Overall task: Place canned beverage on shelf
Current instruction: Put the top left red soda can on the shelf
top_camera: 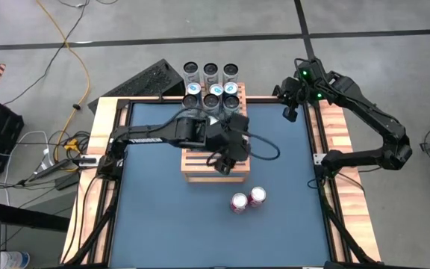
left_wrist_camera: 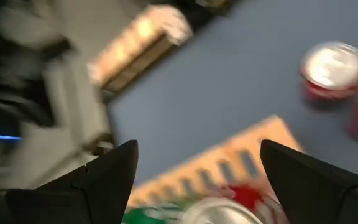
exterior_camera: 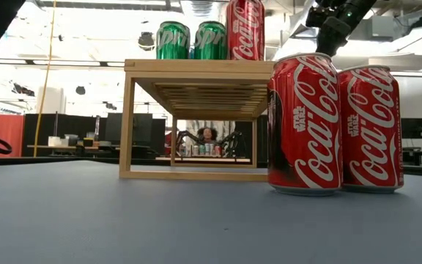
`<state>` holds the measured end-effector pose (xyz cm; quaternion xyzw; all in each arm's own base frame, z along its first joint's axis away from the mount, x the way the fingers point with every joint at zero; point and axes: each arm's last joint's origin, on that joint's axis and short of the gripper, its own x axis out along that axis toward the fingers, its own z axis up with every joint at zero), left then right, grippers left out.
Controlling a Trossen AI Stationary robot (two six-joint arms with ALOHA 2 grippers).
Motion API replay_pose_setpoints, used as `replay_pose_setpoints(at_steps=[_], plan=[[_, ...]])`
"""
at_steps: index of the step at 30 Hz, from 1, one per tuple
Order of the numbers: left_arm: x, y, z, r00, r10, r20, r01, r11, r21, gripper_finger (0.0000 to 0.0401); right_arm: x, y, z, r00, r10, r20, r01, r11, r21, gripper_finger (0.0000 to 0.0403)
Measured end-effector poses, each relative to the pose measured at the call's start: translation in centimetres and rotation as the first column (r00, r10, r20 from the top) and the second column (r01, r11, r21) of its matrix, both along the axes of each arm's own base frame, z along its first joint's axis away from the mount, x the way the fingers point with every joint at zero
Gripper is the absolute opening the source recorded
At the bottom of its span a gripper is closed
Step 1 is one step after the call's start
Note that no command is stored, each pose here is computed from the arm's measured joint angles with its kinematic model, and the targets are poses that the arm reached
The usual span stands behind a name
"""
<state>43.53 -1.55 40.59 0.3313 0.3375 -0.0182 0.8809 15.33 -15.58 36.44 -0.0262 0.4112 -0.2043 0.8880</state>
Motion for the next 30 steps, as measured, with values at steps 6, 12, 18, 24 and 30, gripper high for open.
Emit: replay_pose_setpoints(at_steps=[6,12,18,24,30], plan=[[-0.7,-3.0,2.9,0.976,0.087,0.201,-0.122,0.978,0.169,0.0323,0.0,0.0,0.0,1.000,0.001,-0.001,-0.001,1.000,0.001,0.0064],[-1.5,-5.8,4.5,0.868,0.307,0.391,-0.356,0.933,0.057,0.0323,0.0,0.0,0.0,1.000,0.003,0.000,-0.003,1.000,0.001,0.0064],[-2.0,-7.2,3.4,0.663,0.626,0.411,-0.518,0.780,-0.353,0.0323,0.0,0.0,0.0,1.000,0.002,0.000,-0.002,1.000,0.002,0.0064],[-6.4,-10.1,4.3,0.619,0.694,0.368,-0.568,0.719,-0.401,0.0323,0.0,0.0,0.0,1.000,0.003,-0.002,-0.003,1.000,0.004,0.0064],[-10.0,-11.1,4.5,0.644,0.719,0.261,-0.586,0.683,-0.436,0.0323,0.0,0.0,0.0,1.000,0.003,-0.001,-0.003,1.000,0.002,0.0064]])
